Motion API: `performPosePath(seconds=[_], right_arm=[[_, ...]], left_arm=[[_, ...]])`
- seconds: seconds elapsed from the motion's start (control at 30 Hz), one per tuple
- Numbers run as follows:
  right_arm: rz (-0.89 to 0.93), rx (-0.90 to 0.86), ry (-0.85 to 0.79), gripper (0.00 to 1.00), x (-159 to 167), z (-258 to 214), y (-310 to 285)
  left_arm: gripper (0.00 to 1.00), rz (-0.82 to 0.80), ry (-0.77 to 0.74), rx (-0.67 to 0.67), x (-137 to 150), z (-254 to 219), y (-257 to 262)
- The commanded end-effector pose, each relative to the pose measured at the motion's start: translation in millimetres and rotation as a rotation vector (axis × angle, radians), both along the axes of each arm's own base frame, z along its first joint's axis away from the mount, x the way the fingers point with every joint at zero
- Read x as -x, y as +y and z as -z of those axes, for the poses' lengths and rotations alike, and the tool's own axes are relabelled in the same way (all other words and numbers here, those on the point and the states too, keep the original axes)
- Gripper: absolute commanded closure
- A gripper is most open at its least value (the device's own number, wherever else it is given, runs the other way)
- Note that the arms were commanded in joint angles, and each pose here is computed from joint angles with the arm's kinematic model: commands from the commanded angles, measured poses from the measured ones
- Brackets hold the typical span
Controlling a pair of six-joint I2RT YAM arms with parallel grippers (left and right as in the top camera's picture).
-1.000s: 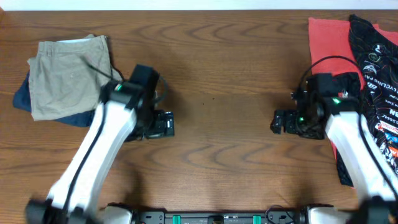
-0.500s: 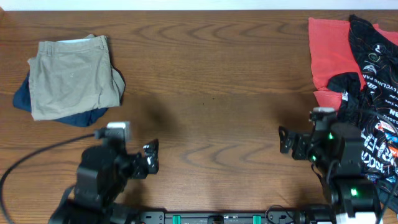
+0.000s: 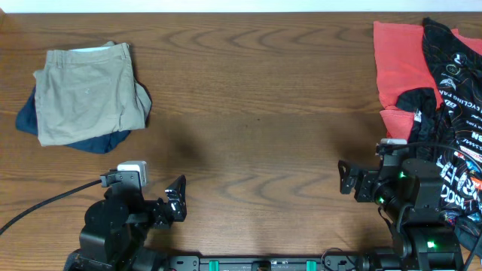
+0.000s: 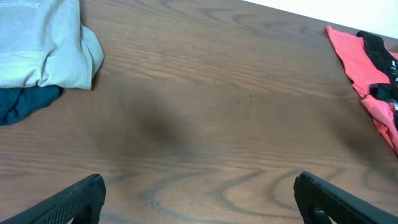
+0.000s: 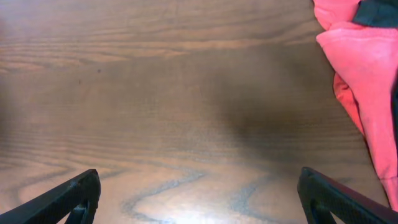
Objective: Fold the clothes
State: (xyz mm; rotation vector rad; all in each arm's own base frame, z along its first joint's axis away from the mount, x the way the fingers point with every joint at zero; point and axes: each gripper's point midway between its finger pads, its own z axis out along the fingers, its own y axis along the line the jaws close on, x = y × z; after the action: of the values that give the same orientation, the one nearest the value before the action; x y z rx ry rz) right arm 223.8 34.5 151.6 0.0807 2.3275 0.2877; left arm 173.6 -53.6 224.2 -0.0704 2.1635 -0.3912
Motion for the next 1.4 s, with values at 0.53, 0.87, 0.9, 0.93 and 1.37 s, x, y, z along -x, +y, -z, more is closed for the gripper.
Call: performPosePath(seconds=[0.53,0.87,0.9,0.93,1.37], right_arm=[[0.003,0.011,-0.02,0.01,4,-2,-2],[-0.096,0.123,-0.321,0.01,10,-32,2],[-0.096,0.122,-0.365,0.01,8,-33,3],[-0.095,0.119,-0.406,0.01,7,-33,4],[-0.122,0.09,-0.792,0.01,-15,-31,18]], left_arm=[[0.02,-0.007,0.003,-0.006,0,3,1],[0.02,-0.007,0.003,-0.006,0,3,1],[0.02,-0.008,0.003,-0.006,0,3,1],[0.02,-0.007,0.003,-0.006,0,3,1],[0.02,-0.008,0.003,-0.007,0,3,1]])
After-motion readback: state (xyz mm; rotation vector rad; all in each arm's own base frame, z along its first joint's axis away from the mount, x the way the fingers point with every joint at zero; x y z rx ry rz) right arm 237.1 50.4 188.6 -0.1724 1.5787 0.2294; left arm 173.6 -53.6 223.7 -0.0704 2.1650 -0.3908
